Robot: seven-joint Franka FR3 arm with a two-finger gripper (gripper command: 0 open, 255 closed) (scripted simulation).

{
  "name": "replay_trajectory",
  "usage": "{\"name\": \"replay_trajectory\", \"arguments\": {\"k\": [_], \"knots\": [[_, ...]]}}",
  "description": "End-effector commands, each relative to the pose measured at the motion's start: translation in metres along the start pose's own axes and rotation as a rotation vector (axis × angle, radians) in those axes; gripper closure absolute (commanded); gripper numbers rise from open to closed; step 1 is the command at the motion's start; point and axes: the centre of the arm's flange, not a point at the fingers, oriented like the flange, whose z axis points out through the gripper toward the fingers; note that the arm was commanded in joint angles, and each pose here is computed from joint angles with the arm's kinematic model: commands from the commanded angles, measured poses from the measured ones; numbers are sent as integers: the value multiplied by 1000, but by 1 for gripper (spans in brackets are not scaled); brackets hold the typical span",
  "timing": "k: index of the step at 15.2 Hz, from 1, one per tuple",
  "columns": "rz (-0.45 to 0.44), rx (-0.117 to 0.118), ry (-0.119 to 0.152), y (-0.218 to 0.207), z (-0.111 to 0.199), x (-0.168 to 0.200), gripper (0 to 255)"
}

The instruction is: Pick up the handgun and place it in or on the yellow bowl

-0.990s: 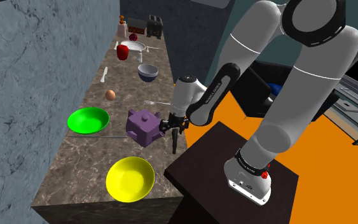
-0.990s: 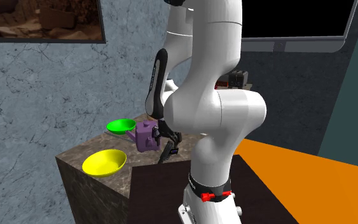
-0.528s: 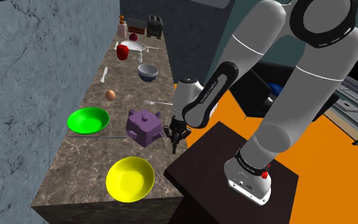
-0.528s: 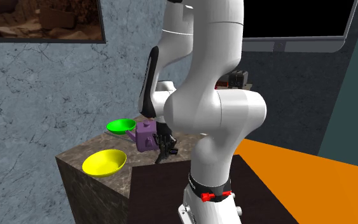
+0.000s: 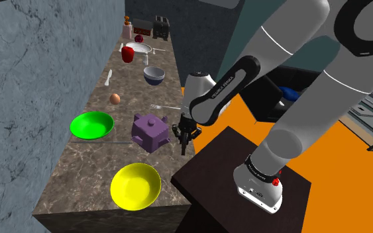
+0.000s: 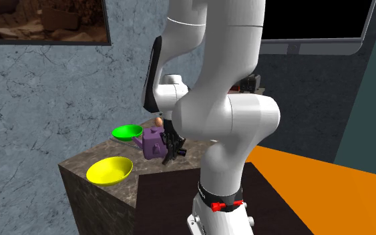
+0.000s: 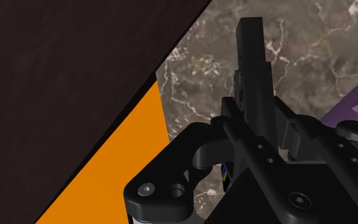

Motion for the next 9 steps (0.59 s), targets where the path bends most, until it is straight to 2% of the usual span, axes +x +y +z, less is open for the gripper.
{"name": "replay_trajectory", "arguments": {"k": [1,9], "knots": [[0,0,-1,2,-10,-1,255],[0,0,-1,4,-52,-5,255]]}}
